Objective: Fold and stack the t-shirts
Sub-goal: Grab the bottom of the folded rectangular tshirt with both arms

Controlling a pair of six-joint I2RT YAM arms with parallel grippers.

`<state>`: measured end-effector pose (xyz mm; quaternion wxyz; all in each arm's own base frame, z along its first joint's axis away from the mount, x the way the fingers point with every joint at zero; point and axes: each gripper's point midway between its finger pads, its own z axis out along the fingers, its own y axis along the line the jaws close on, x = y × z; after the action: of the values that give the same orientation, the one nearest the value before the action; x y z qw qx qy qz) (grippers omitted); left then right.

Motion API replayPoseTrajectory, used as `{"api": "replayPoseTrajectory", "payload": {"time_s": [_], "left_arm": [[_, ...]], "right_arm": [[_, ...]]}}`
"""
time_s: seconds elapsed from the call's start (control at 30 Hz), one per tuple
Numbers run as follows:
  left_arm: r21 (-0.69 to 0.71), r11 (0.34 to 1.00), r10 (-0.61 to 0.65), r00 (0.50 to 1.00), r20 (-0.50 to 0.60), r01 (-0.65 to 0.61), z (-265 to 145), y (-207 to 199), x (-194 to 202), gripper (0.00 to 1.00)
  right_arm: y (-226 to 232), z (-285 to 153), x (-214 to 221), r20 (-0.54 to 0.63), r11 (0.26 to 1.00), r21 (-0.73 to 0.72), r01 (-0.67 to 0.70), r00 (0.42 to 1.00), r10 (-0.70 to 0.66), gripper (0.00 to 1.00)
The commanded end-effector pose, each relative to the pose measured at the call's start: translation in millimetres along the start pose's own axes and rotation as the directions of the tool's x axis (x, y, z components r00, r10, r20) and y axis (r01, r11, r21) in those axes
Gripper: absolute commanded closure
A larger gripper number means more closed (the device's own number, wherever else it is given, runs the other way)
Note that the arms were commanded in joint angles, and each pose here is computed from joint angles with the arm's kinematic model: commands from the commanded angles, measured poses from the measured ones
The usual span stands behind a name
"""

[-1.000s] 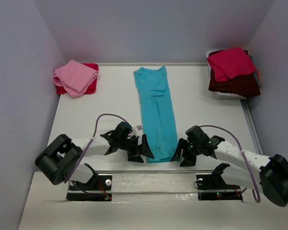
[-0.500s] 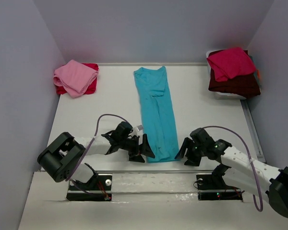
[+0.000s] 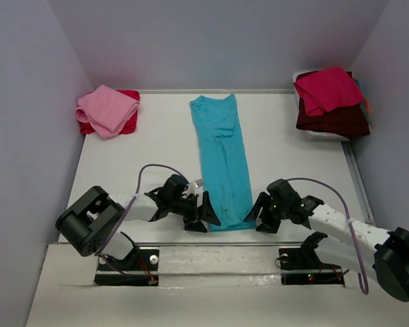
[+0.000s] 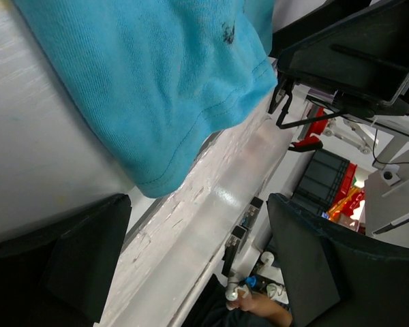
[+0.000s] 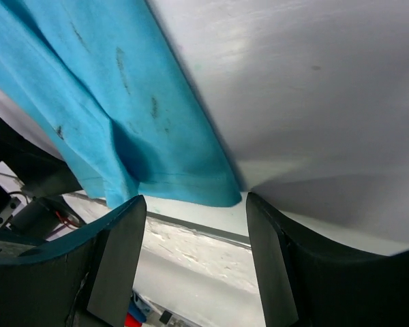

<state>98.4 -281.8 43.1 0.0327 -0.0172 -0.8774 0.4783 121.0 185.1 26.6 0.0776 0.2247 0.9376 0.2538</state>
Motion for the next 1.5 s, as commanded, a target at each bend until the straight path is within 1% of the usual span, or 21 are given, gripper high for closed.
{"api": "replayPoseTrajectory", "payload": {"time_s": [0.0, 0.33, 0.53, 0.67, 1.0, 1.27, 1.47], "left_arm": [[-0.091, 0.995, -0.050, 0.999, -0.007, 0.049, 3, 35, 12, 0.03], [-0.094, 0.992, -0.083, 0.996, -0.016, 0.081, 9, 46, 15, 0.04], [-0.096, 0.992, -0.087, 0.996, -0.008, 0.086, 12, 46, 11, 0.09], [-0.102, 0.991, -0.083, 0.997, 0.000, 0.082, 11, 45, 9, 0.09], [-0.107, 0.991, -0.080, 0.997, 0.005, 0.080, 9, 44, 10, 0.09], [-0.113, 0.990, -0.084, 0.996, 0.007, 0.084, 10, 44, 8, 0.09], [-0.185, 0.979, -0.086, 0.996, 0.027, 0.090, 11, 52, 0, 0.12]], "right_arm": [[-11, 11, -8, 0.036, 0.999, 0.052, -0.001, 0.999, -0.001, 0.33], [-14, 13, -10, 0.041, 0.997, 0.076, 0.000, 0.999, -0.003, 0.34], [-12, 15, -9, 0.030, 0.998, 0.061, 0.000, 1.000, -0.002, 0.34], [-8, 18, -8, 0.020, 0.999, 0.045, 0.014, 1.000, -0.015, 0.34], [-3, 30, -3, -0.082, 0.990, 0.079, 0.117, 0.990, -0.111, 0.34], [-2, 17, -5, -0.072, 0.986, 0.100, 0.132, 0.989, -0.126, 0.35], [-5, 10, -2, -0.072, 0.986, 0.098, 0.133, 0.989, -0.126, 0.37]]}}
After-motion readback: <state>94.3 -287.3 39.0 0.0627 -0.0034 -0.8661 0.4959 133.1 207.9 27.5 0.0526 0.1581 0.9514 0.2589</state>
